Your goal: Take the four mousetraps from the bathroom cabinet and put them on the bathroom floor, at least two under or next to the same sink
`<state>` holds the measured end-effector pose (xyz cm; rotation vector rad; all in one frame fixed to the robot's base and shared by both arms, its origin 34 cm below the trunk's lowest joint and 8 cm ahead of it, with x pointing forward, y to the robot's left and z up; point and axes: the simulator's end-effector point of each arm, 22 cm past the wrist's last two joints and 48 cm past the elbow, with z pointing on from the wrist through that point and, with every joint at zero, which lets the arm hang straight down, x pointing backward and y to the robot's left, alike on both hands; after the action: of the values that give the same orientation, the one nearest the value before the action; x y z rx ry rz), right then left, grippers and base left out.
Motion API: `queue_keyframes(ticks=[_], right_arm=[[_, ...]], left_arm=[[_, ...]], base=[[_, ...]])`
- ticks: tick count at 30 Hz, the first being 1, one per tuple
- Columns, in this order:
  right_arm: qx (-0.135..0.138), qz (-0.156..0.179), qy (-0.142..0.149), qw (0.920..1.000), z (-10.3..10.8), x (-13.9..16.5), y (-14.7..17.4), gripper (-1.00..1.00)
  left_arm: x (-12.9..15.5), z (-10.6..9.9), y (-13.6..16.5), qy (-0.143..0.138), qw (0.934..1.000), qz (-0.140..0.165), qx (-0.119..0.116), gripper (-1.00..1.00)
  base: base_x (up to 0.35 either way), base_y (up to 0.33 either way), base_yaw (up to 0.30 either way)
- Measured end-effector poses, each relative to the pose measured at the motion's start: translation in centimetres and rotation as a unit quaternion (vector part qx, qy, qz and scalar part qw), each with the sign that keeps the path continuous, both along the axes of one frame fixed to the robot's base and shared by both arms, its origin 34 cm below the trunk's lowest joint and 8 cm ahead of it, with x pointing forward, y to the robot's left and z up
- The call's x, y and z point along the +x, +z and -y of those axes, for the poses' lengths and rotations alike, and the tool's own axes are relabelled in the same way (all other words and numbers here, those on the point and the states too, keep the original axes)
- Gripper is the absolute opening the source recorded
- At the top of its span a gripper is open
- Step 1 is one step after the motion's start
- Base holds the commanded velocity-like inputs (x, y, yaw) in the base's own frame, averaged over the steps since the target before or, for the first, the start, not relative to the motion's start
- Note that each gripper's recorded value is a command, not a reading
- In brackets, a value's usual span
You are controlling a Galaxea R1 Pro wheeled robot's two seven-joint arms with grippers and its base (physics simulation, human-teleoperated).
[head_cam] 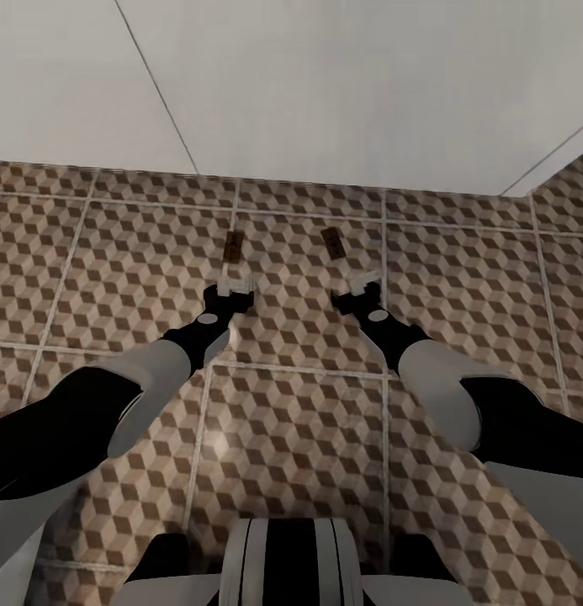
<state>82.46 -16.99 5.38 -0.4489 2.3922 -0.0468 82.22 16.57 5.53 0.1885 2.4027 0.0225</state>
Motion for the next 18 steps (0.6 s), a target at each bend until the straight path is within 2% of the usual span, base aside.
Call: queue_keyframes(ticks=[18], right_arm=[[0.000, 0.000, 0.000, 1.0000, 0.03, 0.00, 0.00, 1.00]], left_arm=[[-0.27, 0.00, -0.16, 0.000, 1.0000, -0.002, 0.000, 1.00]], base=[[-0.338, 0.000, 0.000]])
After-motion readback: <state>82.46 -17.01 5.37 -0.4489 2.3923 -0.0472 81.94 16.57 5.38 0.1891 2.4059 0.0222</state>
